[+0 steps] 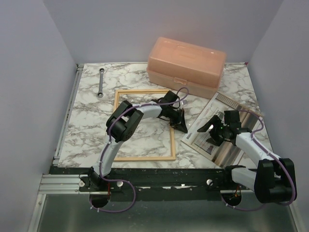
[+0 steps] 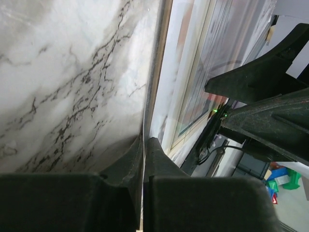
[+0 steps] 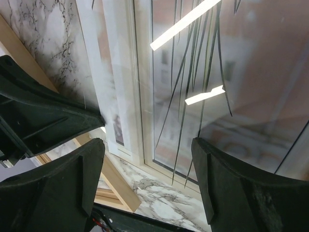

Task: Put the photo into the frame
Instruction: Move the photo frame item to the photo frame.

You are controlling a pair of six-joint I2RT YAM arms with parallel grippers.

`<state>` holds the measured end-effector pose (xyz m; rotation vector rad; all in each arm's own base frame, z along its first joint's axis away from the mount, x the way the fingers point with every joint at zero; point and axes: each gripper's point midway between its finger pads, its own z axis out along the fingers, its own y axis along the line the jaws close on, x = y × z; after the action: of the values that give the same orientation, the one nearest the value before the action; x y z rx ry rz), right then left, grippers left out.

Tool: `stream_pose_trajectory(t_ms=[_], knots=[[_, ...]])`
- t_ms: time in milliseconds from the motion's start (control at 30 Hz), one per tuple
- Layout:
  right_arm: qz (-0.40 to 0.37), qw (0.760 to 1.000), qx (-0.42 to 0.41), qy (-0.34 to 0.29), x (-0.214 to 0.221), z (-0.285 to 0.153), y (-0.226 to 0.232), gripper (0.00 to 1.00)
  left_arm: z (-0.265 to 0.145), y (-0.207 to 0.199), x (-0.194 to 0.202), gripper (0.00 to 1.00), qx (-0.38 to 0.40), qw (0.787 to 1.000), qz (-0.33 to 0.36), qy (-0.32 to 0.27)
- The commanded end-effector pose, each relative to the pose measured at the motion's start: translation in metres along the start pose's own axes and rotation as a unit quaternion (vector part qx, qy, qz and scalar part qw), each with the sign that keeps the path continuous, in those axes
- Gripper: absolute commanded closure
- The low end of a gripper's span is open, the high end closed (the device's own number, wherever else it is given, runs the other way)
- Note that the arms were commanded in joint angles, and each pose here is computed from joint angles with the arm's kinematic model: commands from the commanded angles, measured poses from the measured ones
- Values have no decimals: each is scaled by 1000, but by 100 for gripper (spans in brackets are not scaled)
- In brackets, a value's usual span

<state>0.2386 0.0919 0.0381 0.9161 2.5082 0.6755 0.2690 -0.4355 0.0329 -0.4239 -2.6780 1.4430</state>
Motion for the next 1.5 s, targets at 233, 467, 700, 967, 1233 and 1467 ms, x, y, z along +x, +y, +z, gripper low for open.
stream_pose_trajectory(t_ms=[233, 467, 700, 967, 1233, 1467], knots=[[-33, 998, -33, 29, 1, -25, 29, 15, -38, -43, 22, 100, -15, 999, 35, -23], [-54, 995, -81, 18, -5, -42, 54, 6, -59, -51, 40, 100, -19, 999, 40, -28], [-69, 992, -102, 3, -12, -53, 68, 0, -76, -32, 67, 100, -46, 998, 19, -30], [-75, 991, -109, 7, -16, -53, 76, 0, -96, 6, 104, 100, -74, 996, -16, -36], [-74, 991, -112, 14, -15, -48, 76, 0, -128, 32, 129, 100, -93, 992, -52, -70], [-74, 991, -112, 15, -17, -44, 77, 0, -156, 52, 144, 100, -132, 981, -89, -115]])
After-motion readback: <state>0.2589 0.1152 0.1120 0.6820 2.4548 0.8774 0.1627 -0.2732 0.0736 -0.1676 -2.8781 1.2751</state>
